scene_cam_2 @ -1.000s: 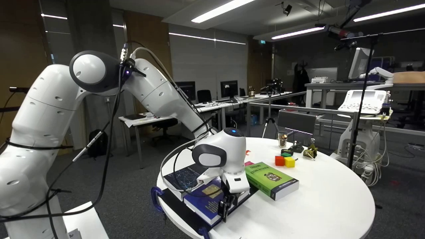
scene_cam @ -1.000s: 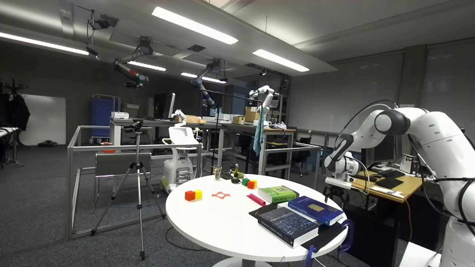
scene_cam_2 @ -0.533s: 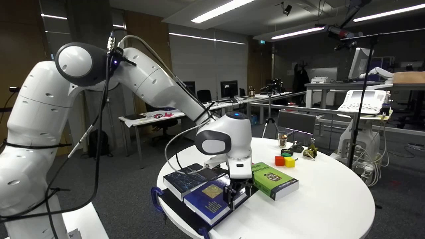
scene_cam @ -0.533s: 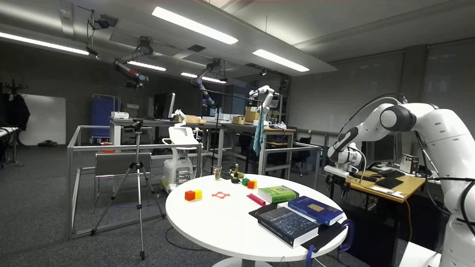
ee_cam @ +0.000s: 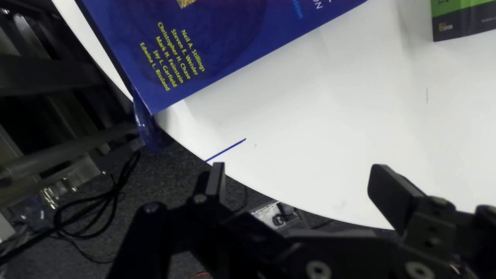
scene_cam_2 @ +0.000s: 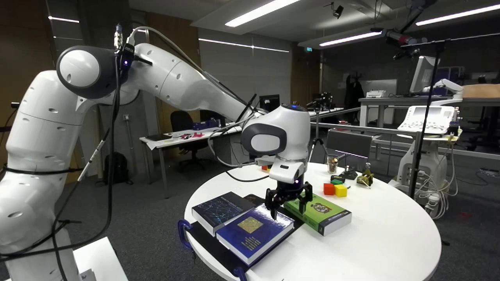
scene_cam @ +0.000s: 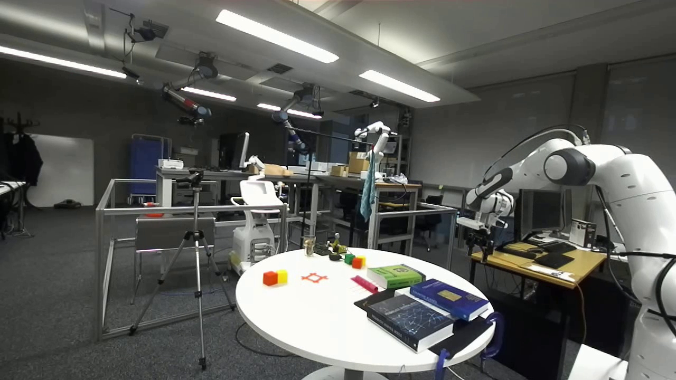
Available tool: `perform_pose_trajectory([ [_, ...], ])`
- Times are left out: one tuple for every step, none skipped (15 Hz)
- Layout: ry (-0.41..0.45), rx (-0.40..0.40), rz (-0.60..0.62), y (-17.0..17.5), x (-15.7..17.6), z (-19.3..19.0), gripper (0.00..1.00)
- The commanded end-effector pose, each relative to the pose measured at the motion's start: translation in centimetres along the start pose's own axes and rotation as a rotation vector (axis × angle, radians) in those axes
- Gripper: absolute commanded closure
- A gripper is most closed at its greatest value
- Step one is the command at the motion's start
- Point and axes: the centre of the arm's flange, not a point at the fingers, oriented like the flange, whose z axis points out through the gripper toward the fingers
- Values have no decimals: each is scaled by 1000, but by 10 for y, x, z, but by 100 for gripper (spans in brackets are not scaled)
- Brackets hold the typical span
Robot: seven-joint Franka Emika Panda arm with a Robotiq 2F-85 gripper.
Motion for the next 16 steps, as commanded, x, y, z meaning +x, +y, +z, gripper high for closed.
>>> perform_pose_trajectory([
  [-50, -77, 146, -20, 6, -30, 0],
  [-71, -102, 180, -23, 9, -35, 0],
  [-94, -130, 214, -26, 12, -40, 0],
  [-115, -162, 247, -28, 16, -44, 0],
  [-131, -190, 275, -30, 20, -47, 0],
  [-143, -215, 302, -32, 24, -48, 0],
  [-154, -237, 328, -34, 28, -48, 0],
  [-163, -253, 351, -36, 32, -47, 0],
  [-170, -264, 378, -38, 37, -43, 0],
  [-174, -272, 401, -40, 40, -40, 0],
  [-178, -267, 419, -42, 44, -34, 0],
  [-174, -262, 438, -43, 47, -30, 0],
  [-175, -249, 453, -45, 50, -25, 0],
  [-149, -255, 413, -27, 45, -23, 0],
  [-145, -260, 417, -28, 47, -18, 0],
  [-143, -265, 418, -28, 48, -15, 0],
])
